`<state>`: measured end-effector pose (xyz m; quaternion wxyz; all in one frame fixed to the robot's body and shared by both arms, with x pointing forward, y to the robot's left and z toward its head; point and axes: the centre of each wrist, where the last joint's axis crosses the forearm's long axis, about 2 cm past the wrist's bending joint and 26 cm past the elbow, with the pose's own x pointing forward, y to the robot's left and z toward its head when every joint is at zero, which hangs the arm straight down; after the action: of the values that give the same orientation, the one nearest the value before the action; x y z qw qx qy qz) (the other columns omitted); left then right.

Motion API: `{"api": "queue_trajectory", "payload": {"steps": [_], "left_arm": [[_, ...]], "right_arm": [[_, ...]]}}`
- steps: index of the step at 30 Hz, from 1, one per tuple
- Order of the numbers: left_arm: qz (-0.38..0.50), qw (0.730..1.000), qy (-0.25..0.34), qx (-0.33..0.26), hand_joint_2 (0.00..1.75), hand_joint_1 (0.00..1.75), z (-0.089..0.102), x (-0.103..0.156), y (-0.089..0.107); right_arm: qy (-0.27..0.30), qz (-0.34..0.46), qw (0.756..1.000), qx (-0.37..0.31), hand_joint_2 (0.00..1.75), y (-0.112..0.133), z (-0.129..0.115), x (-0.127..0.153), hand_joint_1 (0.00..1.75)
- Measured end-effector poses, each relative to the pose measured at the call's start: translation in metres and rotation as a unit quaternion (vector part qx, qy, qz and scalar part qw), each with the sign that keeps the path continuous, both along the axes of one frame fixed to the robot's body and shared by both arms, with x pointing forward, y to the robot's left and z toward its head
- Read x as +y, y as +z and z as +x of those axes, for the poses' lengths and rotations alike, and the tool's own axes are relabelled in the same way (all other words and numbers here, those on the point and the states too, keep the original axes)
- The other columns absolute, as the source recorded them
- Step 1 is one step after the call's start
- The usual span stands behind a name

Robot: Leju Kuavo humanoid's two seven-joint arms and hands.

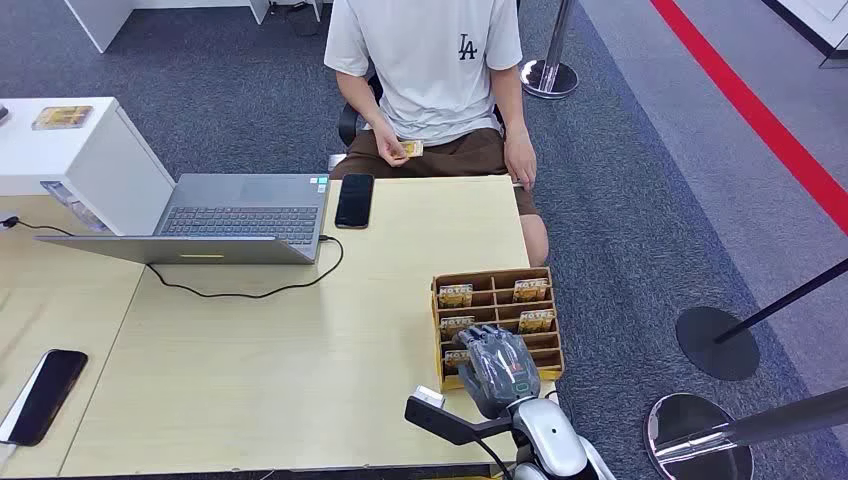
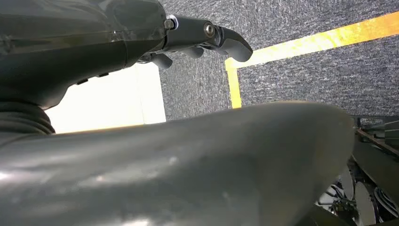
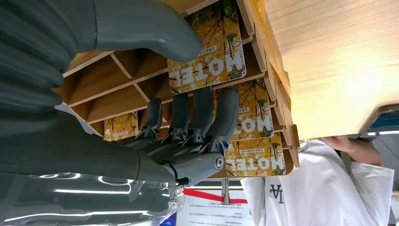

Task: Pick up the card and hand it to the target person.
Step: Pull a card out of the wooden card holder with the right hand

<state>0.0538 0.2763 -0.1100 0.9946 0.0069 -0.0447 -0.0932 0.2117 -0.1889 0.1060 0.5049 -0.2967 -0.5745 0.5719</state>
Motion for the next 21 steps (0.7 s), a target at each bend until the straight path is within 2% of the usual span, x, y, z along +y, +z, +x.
{"api": "queue_trajectory", "payload": {"steps": [9,21], "left_arm": [[0.000,1.000,0.000,0.000,0.00,0.00,0.0000,0.0001,0.0000],[0.000,1.000,0.000,0.000,0.00,0.00,0.0000,0.0004,0.0000]], "right_arm": [[0.001,0.000,1.000,0.000,1.75,-0.0001,0.0000,0.0000,1.21],[0.001,-0.001,1.000,0.002,1.75,-0.0011,0.0001,-0.0001,1.23]]}}
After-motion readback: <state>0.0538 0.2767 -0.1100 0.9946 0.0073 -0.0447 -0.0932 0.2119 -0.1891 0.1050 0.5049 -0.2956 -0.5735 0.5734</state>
